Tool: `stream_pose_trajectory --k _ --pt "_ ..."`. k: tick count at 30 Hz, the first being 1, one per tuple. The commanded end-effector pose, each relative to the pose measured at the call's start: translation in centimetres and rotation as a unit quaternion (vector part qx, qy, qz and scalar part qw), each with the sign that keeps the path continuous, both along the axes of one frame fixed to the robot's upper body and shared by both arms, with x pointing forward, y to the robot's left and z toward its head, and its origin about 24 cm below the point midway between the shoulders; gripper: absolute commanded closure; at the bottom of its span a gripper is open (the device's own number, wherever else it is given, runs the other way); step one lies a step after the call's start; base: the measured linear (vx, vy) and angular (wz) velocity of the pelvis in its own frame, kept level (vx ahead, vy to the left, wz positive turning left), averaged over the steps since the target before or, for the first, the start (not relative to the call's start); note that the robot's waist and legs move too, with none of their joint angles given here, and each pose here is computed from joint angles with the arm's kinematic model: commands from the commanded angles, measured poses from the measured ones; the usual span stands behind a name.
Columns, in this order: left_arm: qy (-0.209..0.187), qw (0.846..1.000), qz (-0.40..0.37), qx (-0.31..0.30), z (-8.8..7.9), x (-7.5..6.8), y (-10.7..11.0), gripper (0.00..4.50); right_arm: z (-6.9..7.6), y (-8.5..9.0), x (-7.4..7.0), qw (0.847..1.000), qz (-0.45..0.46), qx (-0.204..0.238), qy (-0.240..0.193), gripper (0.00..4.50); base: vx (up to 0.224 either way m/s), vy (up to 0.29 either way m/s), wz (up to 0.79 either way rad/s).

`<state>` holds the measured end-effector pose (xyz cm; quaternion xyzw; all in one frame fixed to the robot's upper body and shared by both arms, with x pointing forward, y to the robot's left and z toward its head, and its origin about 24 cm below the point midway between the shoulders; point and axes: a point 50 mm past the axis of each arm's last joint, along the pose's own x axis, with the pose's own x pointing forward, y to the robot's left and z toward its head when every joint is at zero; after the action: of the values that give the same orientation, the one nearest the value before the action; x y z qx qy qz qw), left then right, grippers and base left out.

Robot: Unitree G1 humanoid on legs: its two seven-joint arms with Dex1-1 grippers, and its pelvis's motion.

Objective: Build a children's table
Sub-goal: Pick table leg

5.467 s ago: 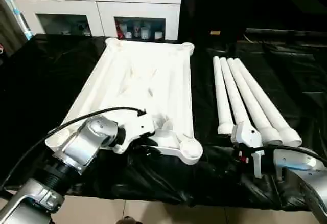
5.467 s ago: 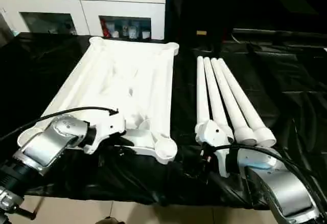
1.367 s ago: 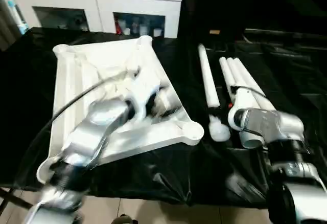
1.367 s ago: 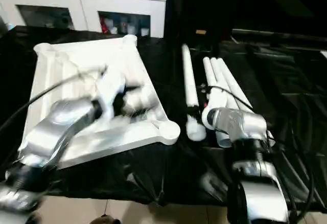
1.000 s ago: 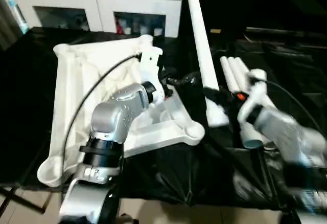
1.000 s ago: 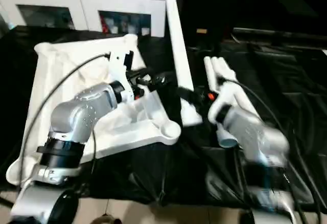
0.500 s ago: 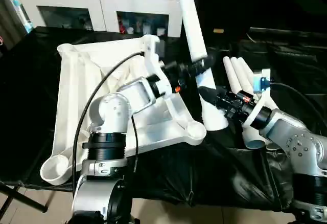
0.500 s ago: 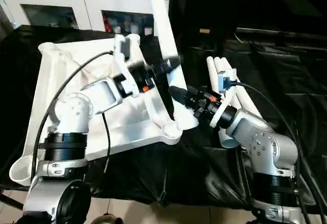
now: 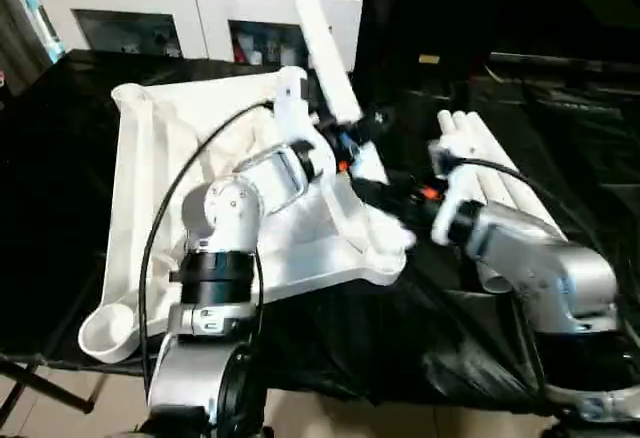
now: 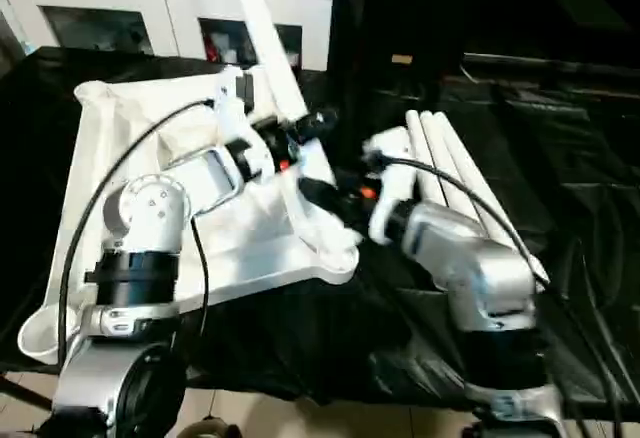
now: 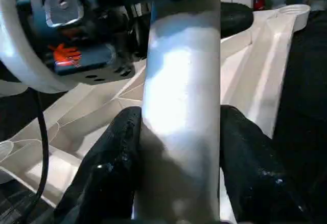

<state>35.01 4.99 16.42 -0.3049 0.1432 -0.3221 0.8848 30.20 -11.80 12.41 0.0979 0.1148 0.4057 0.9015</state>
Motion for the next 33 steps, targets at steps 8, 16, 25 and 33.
stream_pose_trajectory --k 8,16,25,33 --pt "-0.014 1.0 0.001 -0.003 1.29 0.15 -0.86 2.17 0.36 0.6 -0.36 1.0 0.01 -0.014 -0.011 2.63 0.0 0.0 0.0" --pt "-0.016 1.0 0.003 0.002 1.22 0.08 -0.85 2.59 0.43 0.67 -0.32 1.0 0.014 -0.014 -0.01 2.63 0.0 0.0 0.0" --pt "-0.025 1.0 -0.012 0.001 1.41 -0.07 -0.92 2.6 0.49 0.25 -0.17 1.0 0.013 -0.02 -0.012 2.63 0.0 0.0 0.0" --pt "-0.052 0.998 -0.04 0.014 1.71 -0.43 -1.49 2.6 0.57 -0.04 -0.39 1.0 0.019 -0.006 0.001 1.93 0.0 0.0 0.0"
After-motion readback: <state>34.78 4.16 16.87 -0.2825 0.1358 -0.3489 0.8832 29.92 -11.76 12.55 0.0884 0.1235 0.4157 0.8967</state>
